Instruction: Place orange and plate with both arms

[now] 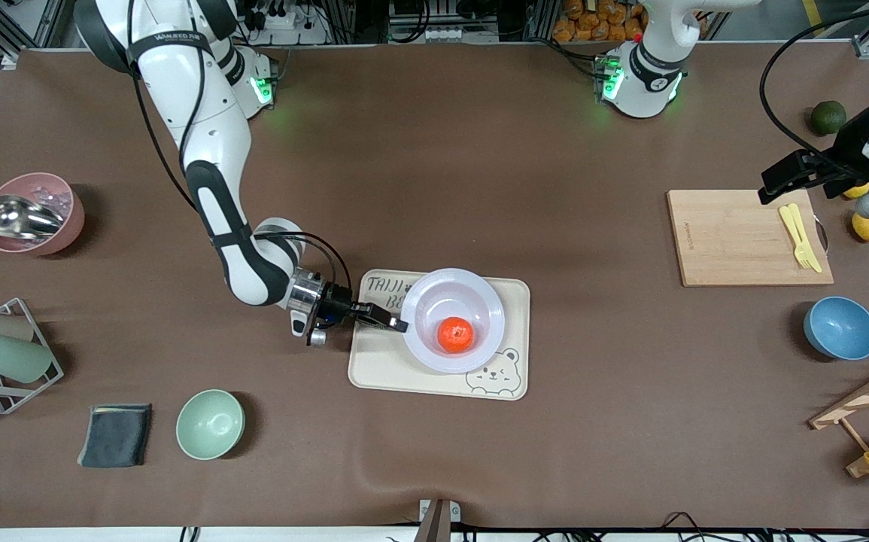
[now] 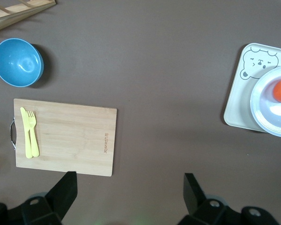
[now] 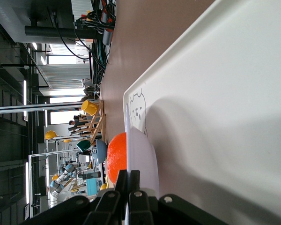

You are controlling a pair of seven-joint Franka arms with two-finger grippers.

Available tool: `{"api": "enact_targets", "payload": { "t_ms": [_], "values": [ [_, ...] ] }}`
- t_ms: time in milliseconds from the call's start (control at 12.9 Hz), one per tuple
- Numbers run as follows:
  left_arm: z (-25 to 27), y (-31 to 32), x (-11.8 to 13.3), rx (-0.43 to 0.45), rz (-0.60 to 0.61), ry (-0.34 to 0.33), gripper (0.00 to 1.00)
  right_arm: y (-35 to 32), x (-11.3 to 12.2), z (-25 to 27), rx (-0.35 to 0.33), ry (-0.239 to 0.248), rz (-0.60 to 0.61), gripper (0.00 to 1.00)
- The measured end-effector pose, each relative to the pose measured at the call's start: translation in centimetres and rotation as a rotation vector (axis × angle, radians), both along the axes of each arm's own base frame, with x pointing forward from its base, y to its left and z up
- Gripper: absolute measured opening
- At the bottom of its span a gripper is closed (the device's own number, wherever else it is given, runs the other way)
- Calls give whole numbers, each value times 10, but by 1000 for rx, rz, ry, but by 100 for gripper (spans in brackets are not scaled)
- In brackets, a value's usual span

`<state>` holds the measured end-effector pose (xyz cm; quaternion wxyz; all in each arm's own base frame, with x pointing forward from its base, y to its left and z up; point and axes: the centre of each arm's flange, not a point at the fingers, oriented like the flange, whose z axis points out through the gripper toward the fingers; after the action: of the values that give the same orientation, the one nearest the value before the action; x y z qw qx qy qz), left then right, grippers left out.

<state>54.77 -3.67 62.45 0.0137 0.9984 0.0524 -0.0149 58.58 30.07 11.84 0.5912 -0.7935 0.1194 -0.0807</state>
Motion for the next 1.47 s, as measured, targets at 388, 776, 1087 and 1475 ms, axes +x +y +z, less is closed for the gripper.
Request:
{"api": "enact_targets", "payload": {
  "t_ms": [388,776,1087,1475],
  "values": [
    [0,1,0,0,1,0,100,2,4,2,-26,-11,-12,37],
    [0,2,0,0,3,-2,100,-9,13,6,-92,-27,58,64],
    [0,2,0,0,4,-2,100,-26,33,21,-147,58,105,64],
    [0,2,0,0,4,-3,100,-53,58,51,-201,102,181,64]
  ]
}}
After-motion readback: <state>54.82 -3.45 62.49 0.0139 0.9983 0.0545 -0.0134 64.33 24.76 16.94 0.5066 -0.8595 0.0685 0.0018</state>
